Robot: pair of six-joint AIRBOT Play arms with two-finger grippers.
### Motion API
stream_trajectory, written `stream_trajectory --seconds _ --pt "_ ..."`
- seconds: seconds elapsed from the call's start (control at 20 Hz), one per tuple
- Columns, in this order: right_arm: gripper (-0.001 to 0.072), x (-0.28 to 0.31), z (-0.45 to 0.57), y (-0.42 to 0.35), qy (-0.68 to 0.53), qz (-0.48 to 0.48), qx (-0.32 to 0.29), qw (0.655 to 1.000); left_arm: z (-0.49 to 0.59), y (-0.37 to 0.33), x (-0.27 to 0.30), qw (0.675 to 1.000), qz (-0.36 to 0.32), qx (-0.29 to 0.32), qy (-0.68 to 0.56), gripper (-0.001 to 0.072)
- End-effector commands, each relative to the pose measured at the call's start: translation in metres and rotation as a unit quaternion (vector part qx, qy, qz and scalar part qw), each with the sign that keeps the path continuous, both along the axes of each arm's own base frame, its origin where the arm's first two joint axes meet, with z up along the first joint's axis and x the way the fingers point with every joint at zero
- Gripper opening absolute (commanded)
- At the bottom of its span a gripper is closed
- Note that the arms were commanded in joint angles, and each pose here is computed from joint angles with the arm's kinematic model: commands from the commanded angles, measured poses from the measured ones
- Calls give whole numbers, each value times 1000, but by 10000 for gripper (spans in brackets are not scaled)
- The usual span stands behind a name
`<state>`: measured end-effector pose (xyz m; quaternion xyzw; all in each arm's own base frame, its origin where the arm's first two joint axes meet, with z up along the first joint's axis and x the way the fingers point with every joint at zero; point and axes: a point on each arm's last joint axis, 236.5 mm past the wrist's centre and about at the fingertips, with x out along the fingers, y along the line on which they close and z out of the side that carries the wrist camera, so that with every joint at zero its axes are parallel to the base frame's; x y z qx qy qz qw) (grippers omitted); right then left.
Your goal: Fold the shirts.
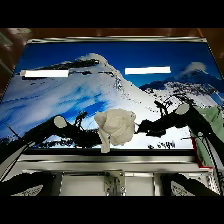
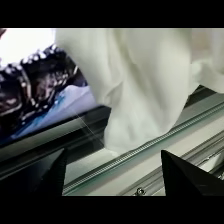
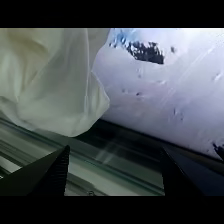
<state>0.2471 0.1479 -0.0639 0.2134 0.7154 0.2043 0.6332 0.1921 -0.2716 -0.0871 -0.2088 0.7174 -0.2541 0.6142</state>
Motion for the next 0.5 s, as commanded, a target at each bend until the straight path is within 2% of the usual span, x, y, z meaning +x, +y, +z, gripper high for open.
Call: stream_trajectory --seconds 0.0,0.15,0.2,0.3,0.35,0.45 --pt "679 -8 -6 18 20 16 14 1000 -23 -28 -11 1000 -1 3 -2 720" --pt "679 -7 -2 24 23 8 28 999 -32 -41 -3 1000 10 2 1 716" --pt "679 -5 1 28 23 0 38 999 -31 -47 2 1000 24 -5 4 655" --pt "679 6 5 35 12 -23 55 998 -28 -53 6 999 30 -17 1 174" --pt "679 12 6 37 4 -34 59 998 -27 -54 7 1000 20 -19 -6 65" --pt "679 26 5 37 -14 -60 58 996 -25 -53 3 1000 13 -22 0 44"
